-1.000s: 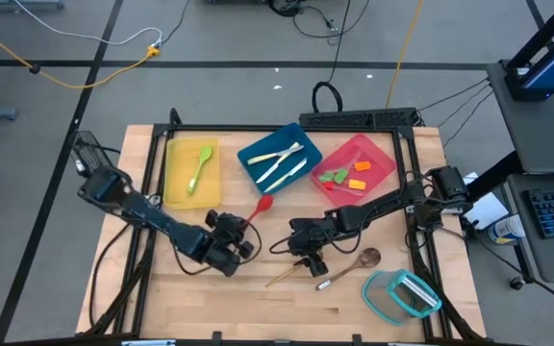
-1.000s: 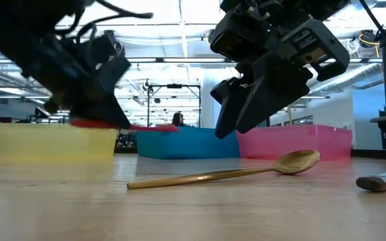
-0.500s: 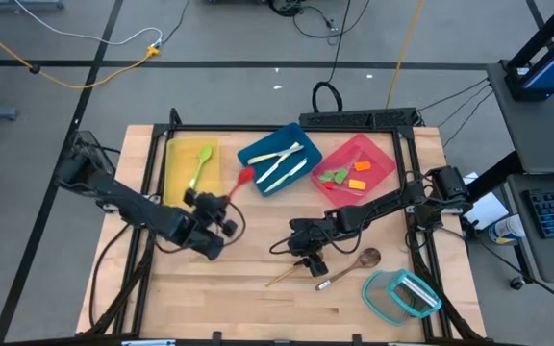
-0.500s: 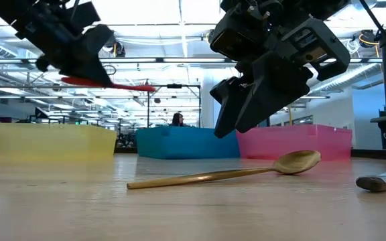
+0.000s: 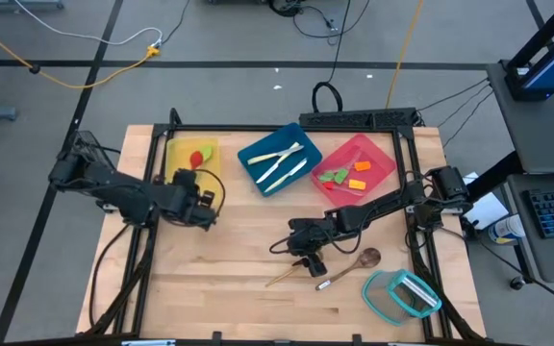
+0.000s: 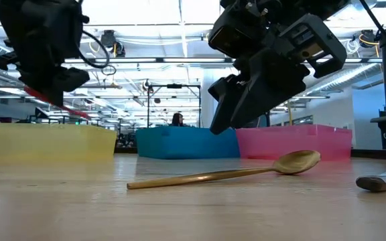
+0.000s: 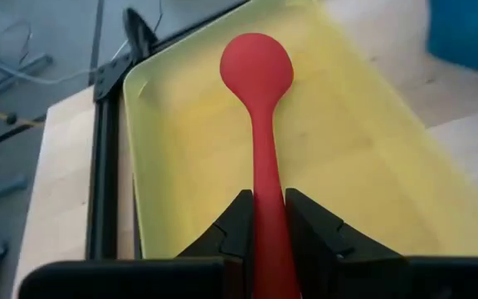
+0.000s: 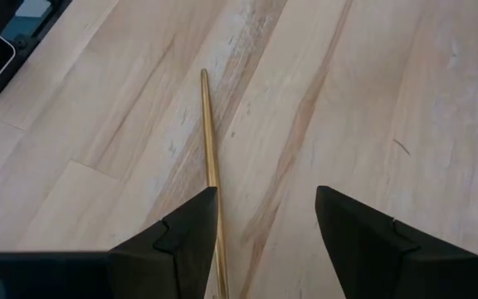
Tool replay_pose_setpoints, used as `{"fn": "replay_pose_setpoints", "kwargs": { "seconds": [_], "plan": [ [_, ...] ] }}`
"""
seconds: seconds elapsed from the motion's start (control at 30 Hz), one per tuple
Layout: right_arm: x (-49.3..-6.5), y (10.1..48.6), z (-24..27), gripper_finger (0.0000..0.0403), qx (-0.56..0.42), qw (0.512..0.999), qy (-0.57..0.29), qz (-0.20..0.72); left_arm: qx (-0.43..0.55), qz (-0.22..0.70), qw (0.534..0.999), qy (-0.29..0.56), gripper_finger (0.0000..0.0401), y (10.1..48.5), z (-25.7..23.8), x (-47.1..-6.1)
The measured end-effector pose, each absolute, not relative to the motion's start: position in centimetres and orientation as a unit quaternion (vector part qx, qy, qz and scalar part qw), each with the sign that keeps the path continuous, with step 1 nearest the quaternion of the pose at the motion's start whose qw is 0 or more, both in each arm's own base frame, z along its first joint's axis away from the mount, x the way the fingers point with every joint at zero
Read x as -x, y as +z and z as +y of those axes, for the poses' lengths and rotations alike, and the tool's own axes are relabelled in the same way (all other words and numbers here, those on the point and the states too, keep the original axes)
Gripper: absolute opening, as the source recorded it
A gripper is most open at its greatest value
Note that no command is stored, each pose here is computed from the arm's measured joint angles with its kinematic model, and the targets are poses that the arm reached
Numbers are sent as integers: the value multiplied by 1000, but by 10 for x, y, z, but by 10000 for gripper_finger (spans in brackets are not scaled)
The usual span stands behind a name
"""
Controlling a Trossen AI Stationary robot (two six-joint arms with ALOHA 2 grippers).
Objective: Pick & Place Kitchen Items
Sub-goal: Put the red spoon into the yellow bin
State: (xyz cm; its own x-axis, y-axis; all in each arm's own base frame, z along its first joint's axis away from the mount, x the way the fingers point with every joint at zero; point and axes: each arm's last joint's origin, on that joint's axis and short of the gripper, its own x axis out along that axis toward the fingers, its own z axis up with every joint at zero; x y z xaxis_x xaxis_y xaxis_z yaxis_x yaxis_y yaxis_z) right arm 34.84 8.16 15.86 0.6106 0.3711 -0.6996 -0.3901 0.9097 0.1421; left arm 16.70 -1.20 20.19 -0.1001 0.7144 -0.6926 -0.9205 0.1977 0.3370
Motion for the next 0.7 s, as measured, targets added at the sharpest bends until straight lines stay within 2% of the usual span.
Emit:
{"fn": "replay_pose_setpoints", "kwargs": {
  "seconds": [0.27,0.47,0.7],
  "plan": [
    [-350,160,82,196,12,901,213,377,125,449,622,630,52,201,6,-166],
    [-350,160,82,196,12,901,213,378,120,468,617,621,53,200,19,-170],
    [-350,160,82,196,12,901,213,378,113,495,617,602,56,178,32,-167]
  ]
}}
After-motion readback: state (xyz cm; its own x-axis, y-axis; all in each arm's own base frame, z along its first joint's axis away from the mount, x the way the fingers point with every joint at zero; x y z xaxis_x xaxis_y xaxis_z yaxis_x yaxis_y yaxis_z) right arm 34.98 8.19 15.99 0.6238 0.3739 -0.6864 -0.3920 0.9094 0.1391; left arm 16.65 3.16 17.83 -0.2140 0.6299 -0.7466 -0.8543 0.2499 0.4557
